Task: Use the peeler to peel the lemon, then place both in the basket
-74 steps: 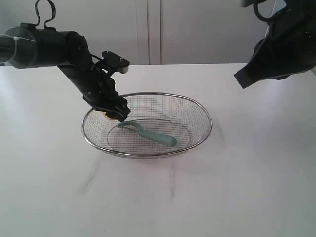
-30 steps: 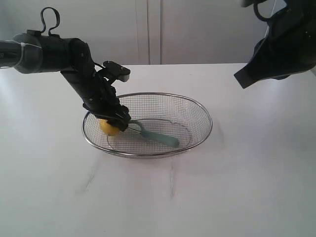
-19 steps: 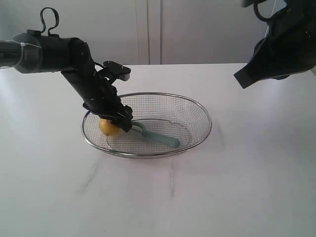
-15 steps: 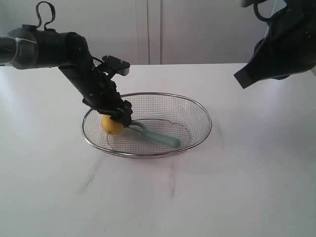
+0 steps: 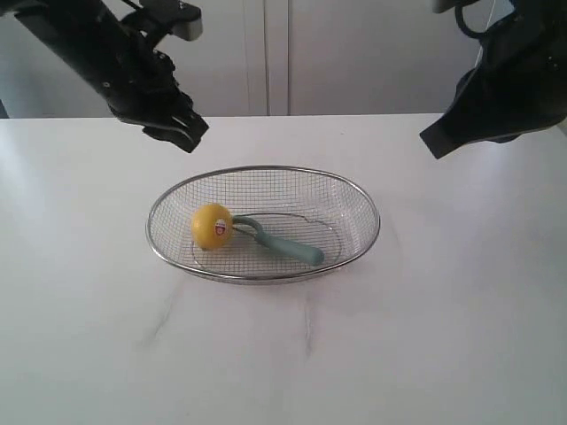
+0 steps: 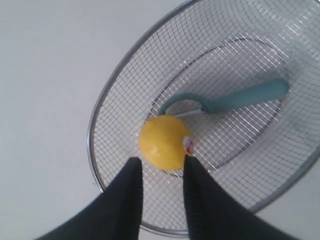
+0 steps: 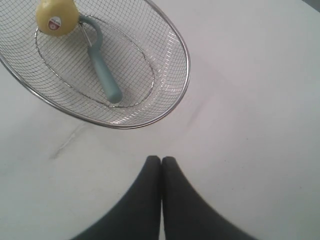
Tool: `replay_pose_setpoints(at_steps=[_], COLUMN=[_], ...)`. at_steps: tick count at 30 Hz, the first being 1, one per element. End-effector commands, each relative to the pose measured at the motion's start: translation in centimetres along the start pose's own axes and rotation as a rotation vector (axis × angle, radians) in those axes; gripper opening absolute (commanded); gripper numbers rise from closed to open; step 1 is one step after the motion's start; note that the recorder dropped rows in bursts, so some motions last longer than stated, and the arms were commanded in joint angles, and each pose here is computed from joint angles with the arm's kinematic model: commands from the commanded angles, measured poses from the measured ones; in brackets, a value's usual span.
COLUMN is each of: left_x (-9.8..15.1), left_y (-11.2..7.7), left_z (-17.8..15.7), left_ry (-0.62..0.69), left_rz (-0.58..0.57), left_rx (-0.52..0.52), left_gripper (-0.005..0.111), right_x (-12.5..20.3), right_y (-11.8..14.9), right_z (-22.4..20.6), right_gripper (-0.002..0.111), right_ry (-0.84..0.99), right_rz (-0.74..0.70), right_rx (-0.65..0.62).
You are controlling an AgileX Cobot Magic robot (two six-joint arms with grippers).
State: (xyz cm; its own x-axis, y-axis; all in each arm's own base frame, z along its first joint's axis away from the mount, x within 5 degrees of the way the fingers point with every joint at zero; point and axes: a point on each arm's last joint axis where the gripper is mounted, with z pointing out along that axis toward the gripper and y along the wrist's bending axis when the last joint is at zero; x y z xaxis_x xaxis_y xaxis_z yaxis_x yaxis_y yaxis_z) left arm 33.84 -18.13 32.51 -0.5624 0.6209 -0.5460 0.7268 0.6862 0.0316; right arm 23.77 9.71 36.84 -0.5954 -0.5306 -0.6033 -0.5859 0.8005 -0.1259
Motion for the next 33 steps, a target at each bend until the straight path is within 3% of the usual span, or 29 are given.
replay_pose_setpoints(at_steps=[1,3,16,22,25,30,33], left_x=[0.6,0.7,3.4,7.3,10.8,14.5,15.5], left_y=[-0.9,-1.1,-3.2,-4.6,-6.0,-7.6,-8.1], left_z=[-3.3,-4.7,-12.6,-15.7,-17.5,-19.4,-20.3], left_ry=[0.028,0.012,-0.029,-0.049,-0.081,-0.128,-0.138], left_rz=[0.004,0.012,-0.012,-0.042,-0.068,-0.065,-0.062], left_rx=[0.024,0.015,-0.029,-0.089,-0.104,-0.118,-0.12], left_gripper=[0.011,0.0,0.0,0.0,0.0,0.0,0.0], right_x=[0.1,0.1,0.1,0.1,0.1,0.1,0.1], right_y=[-0.2,-0.2,-0.2,-0.2,-0.2,-0.2,-0.2], right_z=[-0.2,-0.2,-0.2,-0.2,-0.2,-0.2,-0.2], right_gripper=[0.0,0.0,0.0,0.0,0.0,0.0,0.0], right_ry=[-0.008,-0.008,-0.008,-0.008,-0.008,-0.008,-0.008], right_rz=[0.01,0.01,0.01,0.01,0.01,0.01,0.01], right_rx=[0.008,0.008,0.008,0.008,0.008,0.008,0.008])
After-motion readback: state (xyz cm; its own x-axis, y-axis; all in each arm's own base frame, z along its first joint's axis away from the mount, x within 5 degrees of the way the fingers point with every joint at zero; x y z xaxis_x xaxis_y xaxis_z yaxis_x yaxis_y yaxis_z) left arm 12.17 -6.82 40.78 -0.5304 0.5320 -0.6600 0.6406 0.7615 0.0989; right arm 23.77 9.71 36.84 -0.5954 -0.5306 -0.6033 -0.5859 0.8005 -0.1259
